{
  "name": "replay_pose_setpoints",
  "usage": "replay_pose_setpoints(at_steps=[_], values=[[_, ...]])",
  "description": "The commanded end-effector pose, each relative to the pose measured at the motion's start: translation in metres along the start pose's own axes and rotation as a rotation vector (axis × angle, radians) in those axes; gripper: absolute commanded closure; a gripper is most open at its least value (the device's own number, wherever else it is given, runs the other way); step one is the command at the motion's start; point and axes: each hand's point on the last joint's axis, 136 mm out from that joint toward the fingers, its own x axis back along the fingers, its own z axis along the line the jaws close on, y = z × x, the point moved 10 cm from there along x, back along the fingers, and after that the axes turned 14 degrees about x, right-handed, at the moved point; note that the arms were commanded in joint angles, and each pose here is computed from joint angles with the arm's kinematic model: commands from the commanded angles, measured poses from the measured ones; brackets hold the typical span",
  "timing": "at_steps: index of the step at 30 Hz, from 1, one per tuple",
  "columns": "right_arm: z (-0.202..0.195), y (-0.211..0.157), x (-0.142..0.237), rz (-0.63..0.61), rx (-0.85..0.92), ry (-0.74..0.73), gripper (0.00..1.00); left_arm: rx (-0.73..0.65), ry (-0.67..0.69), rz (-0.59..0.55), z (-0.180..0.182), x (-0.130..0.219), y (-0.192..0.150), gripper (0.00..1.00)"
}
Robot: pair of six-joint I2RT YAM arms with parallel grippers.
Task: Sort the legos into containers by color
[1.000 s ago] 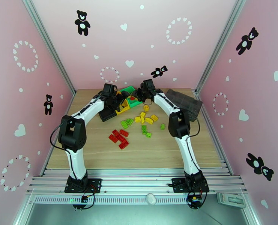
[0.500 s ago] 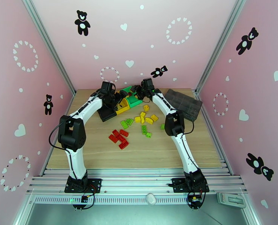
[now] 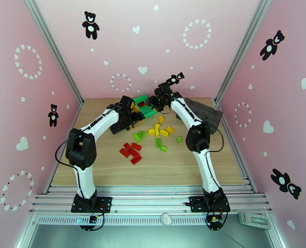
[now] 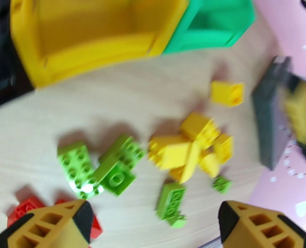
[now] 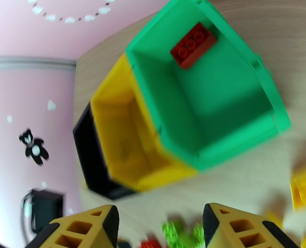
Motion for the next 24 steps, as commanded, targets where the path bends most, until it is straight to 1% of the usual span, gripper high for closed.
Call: replay_pose_setpoints(at_steps=[1, 7, 12, 16, 20, 24], values=[[0.005, -0.023, 0.032, 0.076, 0.076, -0.096, 0.40, -0.033, 0.047, -0.049, 0.009, 0.015, -0.010, 0.15], [-0.006, -0.067, 0.048, 0.198, 0.105, -0.223, 0.39, -0.062, 0.106, -0.056, 0.022, 0.014, -0.027, 0.17], [-0.010, -0.104, 0.049, 0.302, 0.136, -0.273, 0.39, -0.058, 0.127, -0.061, 0.033, 0.014, -0.039, 0.18], [-0.014, -0.133, 0.046, 0.367, 0.133, -0.291, 0.39, -0.100, 0.132, -0.055, 0.028, 0.013, -0.058, 0.18], [-0.024, -0.157, 0.055, 0.382, 0.099, -0.339, 0.40, -0.150, 0.150, -0.027, 0.015, 0.002, -0.084, 0.19], [-0.030, -0.174, 0.077, 0.367, 0.074, -0.414, 0.44, -0.198, 0.201, 0.010, 0.000, -0.023, -0.110, 0.19]])
